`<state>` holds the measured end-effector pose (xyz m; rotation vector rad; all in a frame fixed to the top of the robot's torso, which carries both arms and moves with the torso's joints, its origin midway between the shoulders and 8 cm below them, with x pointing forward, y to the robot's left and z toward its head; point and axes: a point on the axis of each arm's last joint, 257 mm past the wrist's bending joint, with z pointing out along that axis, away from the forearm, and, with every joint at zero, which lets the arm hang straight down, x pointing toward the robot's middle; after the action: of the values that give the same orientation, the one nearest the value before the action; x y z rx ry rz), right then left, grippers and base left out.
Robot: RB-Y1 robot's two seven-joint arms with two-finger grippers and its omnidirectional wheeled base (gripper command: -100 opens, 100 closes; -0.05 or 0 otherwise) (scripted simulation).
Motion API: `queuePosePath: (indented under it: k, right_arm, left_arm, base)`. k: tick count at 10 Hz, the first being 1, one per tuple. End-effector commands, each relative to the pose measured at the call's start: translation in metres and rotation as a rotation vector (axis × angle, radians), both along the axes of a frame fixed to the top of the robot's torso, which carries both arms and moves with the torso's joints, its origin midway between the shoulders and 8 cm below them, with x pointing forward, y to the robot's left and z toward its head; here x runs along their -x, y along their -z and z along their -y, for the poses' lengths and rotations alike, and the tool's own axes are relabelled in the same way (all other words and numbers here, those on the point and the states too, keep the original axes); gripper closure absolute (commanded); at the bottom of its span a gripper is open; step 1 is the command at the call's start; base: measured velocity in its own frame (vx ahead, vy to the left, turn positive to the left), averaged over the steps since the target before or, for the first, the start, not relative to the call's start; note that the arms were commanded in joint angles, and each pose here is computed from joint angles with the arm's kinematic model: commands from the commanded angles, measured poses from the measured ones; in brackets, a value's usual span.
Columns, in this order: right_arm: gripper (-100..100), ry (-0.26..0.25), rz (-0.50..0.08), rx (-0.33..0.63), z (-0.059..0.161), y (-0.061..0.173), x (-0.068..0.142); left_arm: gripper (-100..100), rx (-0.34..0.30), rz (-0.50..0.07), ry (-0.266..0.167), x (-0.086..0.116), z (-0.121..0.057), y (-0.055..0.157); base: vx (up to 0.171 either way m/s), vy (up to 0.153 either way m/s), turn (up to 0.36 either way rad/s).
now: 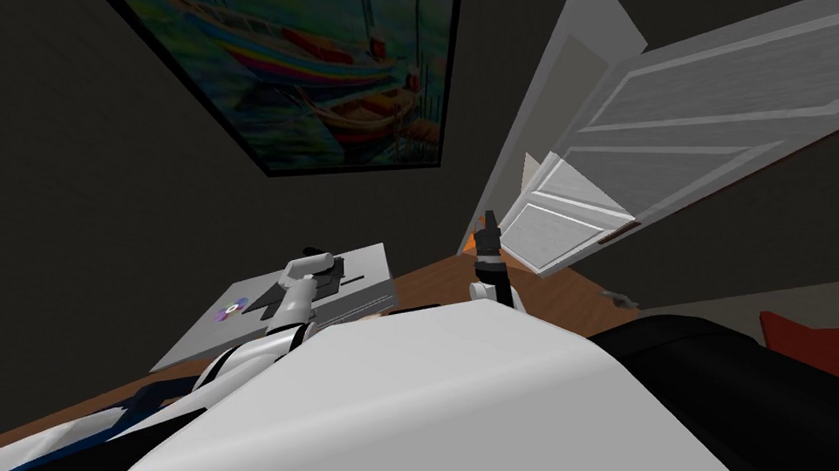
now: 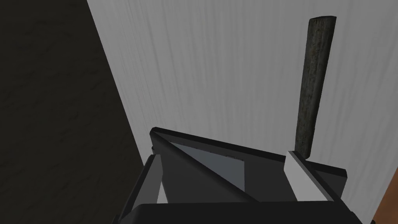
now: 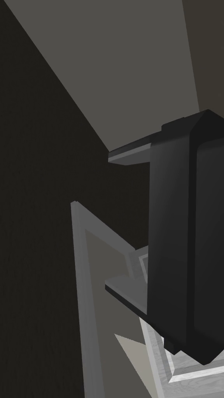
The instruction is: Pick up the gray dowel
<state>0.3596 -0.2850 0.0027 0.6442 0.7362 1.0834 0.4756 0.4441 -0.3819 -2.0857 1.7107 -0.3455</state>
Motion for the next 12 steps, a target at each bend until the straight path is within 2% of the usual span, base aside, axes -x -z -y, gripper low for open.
queuePosePath:
  k: [1,3,4,8,10,11,12]
  right_arm:
    - [0,0.0,0.0,0.0,0.0,0.0,0.0]
    - [0,0.0,0.0,0.0,0.0,0.0,0.0]
    - [0,0.0,0.0,0.0,0.0,0.0,0.0]
    - [0,0.0,0.0,0.0,0.0,0.0,0.0]
    - [0,0.0,0.0,0.0,0.0,0.0,0.0]
    - [0,0.0,0.0,0.0,0.0,0.0,0.0]
    - [0,0.0,0.0,0.0,0.0,0.0,0.0]
  left_arm:
    - [-100,0.02,-0.035,-0.013,0.009,0.0,0.007]
    - [-100,0.083,-0.129,-0.053,0.03,0.008,0.026]
    - [-100,0.085,-0.137,-0.056,0.033,0.008,0.029]
    - [-100,0.183,-0.286,-0.119,0.07,0.025,0.058]
    - [-100,0.212,-0.33,-0.138,0.082,0.031,0.066]
    - [-100,0.202,-0.314,-0.131,0.078,0.029,0.064]
    - [0,0.204,-0.318,-0.133,0.079,0.029,0.065]
  base:
    - [0.004,0.019,-0.052]
    - [0.006,0.023,-0.107]
    - [0.004,0.023,-0.059]
    - [0.004,0.02,-0.095]
    - [0.005,0.018,-0.062]
    - [0.003,0.007,-0.013]
    - [0.0,0.0,0.0]
